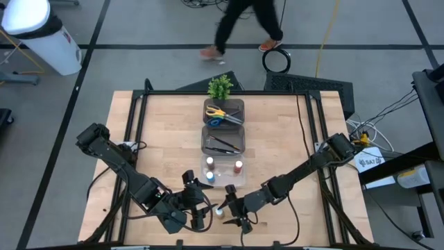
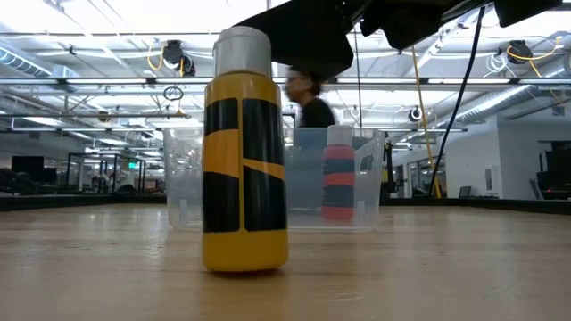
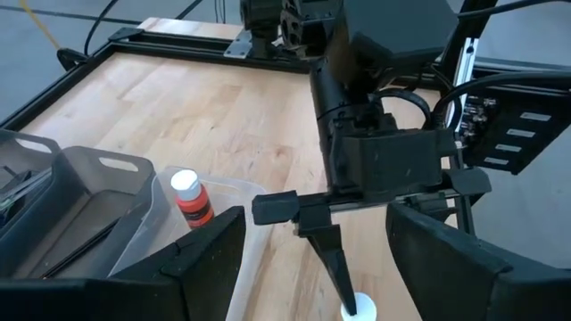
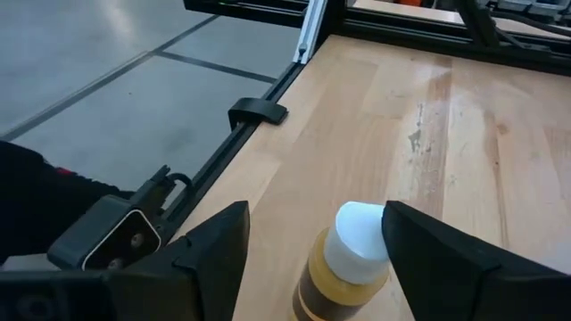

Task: Pick & Place Paint Supplies
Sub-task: Put the yellow paint bottle into the transparent bin, then return to Home Position

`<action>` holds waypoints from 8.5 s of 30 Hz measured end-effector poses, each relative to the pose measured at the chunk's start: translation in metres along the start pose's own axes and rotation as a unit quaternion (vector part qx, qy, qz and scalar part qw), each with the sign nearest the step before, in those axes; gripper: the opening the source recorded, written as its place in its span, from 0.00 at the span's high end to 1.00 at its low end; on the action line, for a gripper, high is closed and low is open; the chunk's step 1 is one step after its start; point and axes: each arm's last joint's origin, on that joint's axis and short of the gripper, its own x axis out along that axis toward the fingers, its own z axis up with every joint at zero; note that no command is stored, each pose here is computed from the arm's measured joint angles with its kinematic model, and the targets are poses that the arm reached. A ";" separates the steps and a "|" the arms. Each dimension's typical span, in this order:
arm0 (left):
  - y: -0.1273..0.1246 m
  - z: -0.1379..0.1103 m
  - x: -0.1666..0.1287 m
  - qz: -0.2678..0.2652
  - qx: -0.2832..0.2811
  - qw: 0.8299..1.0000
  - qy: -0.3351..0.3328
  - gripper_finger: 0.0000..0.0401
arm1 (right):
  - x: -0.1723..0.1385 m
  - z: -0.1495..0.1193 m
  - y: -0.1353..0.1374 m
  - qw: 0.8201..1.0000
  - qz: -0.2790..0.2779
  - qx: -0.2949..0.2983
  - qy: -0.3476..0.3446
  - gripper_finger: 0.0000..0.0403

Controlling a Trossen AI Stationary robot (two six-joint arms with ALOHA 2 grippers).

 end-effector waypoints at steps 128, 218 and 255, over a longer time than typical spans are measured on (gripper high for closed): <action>0.068 0.058 0.059 0.072 -0.147 0.981 -0.103 0.30 | -0.077 -0.042 -0.073 0.987 -0.142 0.065 0.025 0.71; 0.257 -0.174 -0.073 -0.181 0.009 0.935 -0.304 0.30 | -0.335 -0.073 -0.053 0.940 -0.238 0.108 -0.220 0.62; 0.258 -0.183 -0.064 -0.148 0.038 0.950 -0.272 0.30 | -0.286 -0.117 -0.055 0.952 -0.225 0.007 -0.206 0.63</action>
